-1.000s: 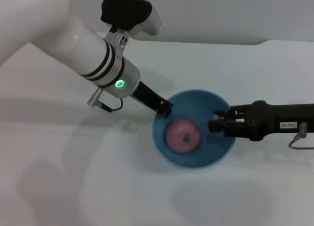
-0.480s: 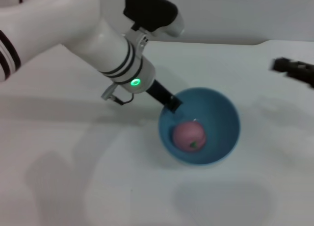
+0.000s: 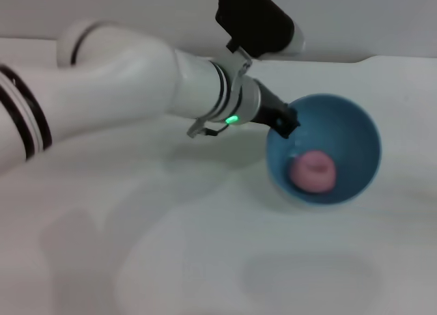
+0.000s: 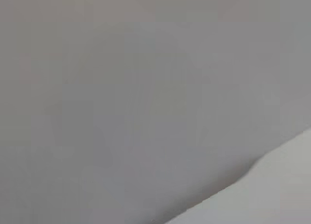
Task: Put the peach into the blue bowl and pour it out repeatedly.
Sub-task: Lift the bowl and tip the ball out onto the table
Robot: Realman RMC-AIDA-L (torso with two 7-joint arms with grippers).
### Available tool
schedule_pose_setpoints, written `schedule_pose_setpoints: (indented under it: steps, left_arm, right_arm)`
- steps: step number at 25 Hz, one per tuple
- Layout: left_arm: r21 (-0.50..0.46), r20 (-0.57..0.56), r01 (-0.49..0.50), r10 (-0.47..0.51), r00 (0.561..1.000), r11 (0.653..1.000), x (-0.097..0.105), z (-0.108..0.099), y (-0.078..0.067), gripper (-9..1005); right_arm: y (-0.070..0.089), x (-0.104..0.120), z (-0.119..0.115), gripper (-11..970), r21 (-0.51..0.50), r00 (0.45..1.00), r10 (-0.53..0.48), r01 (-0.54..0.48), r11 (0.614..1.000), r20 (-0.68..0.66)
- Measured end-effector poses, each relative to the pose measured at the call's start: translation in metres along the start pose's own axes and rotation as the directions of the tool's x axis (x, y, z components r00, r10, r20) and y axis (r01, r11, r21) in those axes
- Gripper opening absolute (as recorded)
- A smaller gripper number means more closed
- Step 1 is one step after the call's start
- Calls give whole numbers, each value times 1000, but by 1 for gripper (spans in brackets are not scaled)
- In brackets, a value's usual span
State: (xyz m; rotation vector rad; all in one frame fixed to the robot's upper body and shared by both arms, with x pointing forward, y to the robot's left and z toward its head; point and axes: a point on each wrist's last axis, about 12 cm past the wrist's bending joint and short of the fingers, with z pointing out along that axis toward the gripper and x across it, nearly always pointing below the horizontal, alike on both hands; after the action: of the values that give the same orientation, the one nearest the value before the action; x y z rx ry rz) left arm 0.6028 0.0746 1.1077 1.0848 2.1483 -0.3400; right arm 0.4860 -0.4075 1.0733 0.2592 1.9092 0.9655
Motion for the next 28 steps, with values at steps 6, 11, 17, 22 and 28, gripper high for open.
schedule_pose_setpoints:
  steps: [6,11,17,22,28]
  left_arm:
    - [-73,177,-115,126,976,991,12,11,-19,-2]
    - [-169,300,-216,259,918,962,16,13,-24,-2]
    - [-340,362,-463,569,739,818,32,14,-39,-1]
    - [-401,334,-550,676,657,733,32,13,-41,-2]
    - [-561,275,-601,813,513,569,36,5,-35,-3]
  right_arm:
    - [-15,15,-21,446,75,997,72,-74,994,35]
    - [-18,22,-20,446,84,995,101,-102,991,18]
    - [-19,23,-22,446,89,994,104,-106,990,22]
    - [-19,22,-22,451,90,994,105,-106,990,22]
    - [-19,22,-22,458,89,995,102,-104,991,23]
